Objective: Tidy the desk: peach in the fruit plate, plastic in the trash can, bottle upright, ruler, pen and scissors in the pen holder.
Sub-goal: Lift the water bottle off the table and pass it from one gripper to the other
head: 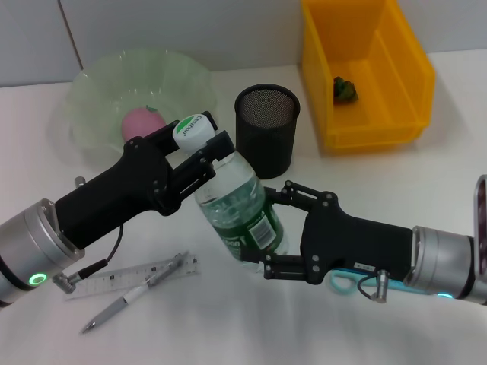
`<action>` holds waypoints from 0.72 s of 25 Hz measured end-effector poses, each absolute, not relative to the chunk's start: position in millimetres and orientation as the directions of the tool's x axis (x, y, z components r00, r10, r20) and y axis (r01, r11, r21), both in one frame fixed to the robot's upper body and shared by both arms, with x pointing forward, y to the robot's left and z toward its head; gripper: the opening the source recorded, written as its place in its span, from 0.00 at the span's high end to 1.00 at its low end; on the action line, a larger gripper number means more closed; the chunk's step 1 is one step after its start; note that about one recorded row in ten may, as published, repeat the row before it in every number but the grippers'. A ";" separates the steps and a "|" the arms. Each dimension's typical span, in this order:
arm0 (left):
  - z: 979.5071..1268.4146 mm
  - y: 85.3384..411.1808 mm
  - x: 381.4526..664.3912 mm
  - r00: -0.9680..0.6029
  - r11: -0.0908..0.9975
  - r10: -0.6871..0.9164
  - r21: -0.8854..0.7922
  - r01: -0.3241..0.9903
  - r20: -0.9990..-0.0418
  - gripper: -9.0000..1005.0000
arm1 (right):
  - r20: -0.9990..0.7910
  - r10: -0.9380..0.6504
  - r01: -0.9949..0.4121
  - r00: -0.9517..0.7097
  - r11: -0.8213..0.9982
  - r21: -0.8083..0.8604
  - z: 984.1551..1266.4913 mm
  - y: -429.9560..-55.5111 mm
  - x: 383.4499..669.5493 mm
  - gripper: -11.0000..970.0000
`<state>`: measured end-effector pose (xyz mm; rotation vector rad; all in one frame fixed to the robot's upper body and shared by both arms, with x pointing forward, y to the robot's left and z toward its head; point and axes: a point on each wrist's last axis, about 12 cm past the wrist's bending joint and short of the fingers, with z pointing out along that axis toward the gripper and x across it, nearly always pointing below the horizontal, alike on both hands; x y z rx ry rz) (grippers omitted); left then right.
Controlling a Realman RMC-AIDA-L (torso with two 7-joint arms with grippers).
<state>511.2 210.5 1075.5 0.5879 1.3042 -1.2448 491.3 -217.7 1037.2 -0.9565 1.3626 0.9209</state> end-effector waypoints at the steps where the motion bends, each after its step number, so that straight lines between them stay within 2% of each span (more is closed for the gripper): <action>1: 1075.4 210.9 511.3 -0.192 0.305 -0.340 -0.301 0.903 -0.921 0.56 | -1.000 -0.015 -0.935 0.009 0.353 -0.013 1037.7 -218.6 490.7 0.14; 10: 1077.5 210.9 512.3 -0.184 0.301 -0.340 -0.292 0.908 -0.922 0.56 | -1.000 -0.014 -0.932 -0.019 0.362 0.013 1034.1 -224.2 484.7 0.14; 18: 1077.7 211.0 512.5 -0.184 0.300 -0.339 -0.292 0.908 -0.923 0.56 | -1.000 0.011 -0.915 -0.023 0.404 0.025 1036.5 -246.8 469.9 0.14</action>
